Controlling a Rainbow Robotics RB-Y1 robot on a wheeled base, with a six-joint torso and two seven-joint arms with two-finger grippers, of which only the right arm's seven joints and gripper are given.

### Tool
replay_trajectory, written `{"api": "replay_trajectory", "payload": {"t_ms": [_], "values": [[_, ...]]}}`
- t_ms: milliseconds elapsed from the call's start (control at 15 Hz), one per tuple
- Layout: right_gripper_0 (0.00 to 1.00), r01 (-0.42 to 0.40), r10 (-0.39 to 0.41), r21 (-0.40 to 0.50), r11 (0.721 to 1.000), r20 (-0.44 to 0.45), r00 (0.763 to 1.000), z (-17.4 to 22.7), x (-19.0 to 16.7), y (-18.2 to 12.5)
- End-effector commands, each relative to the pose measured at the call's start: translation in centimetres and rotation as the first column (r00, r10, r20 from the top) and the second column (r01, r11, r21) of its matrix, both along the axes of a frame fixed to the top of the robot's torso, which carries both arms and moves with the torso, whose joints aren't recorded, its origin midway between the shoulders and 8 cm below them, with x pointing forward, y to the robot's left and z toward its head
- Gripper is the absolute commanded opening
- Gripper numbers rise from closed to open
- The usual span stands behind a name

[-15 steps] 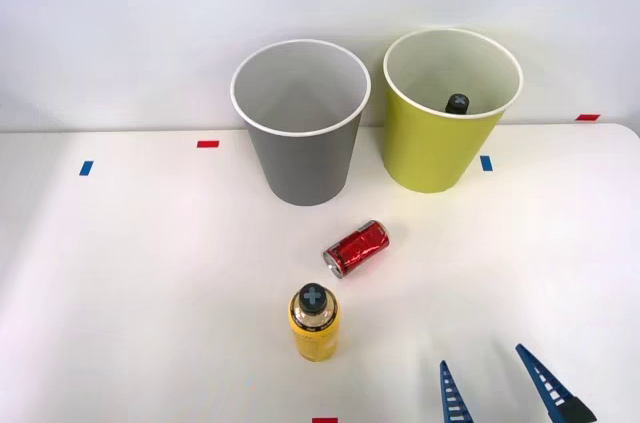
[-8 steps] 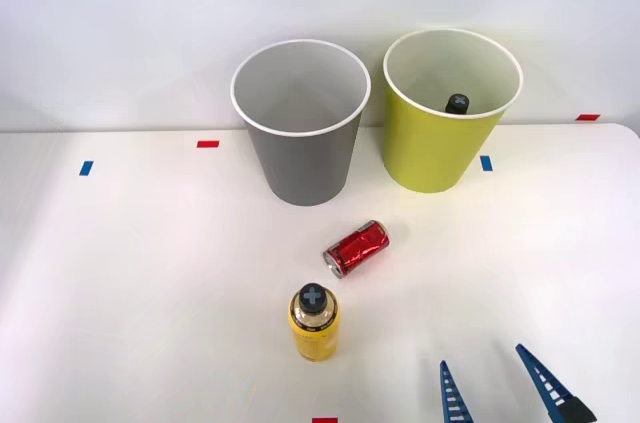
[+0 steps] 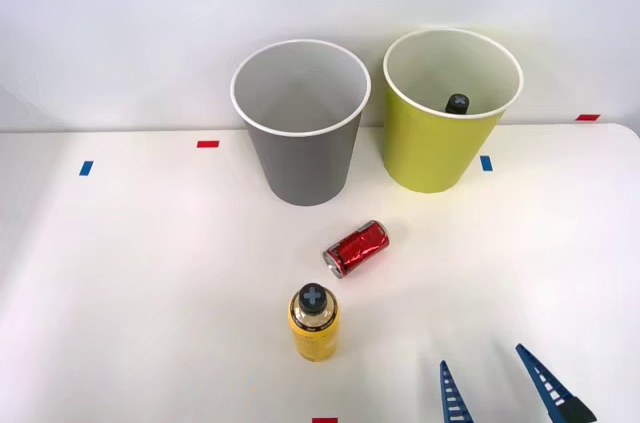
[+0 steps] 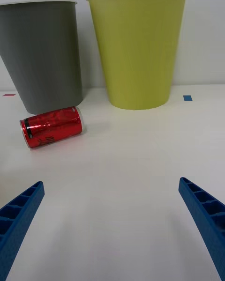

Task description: Put cans in the gray bin, plastic bottles in the light green bin

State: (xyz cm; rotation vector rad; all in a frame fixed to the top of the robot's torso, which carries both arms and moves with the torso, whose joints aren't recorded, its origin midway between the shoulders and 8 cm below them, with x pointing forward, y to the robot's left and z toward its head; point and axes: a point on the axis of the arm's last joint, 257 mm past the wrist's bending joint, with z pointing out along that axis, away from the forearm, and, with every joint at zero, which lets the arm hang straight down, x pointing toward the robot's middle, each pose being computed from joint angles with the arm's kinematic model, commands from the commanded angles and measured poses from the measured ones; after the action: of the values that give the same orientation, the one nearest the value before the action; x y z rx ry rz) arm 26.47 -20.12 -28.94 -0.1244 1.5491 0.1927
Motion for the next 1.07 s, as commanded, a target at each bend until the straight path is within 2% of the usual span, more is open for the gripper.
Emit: {"api": "replay_trajectory", "payload": {"t_ms": [67, 933, 1000, 1067], "values": [[1.00, 0.000, 0.000, 0.000, 1.000, 0.000, 1.000, 0.0, 0.0, 0.0], [1.00, 0.000, 0.000, 0.000, 1.000, 0.000, 1.000, 0.0, 0.0, 0.0], [1.00, 0.007, -0.007, -0.008, 1.000, -0.047, 0.999, -2.0, -0.2, -0.4], [1.00, -0.001, 0.001, -0.008, 1.000, -0.043, 0.999, -2.3, -0.1, -0.3]]}}
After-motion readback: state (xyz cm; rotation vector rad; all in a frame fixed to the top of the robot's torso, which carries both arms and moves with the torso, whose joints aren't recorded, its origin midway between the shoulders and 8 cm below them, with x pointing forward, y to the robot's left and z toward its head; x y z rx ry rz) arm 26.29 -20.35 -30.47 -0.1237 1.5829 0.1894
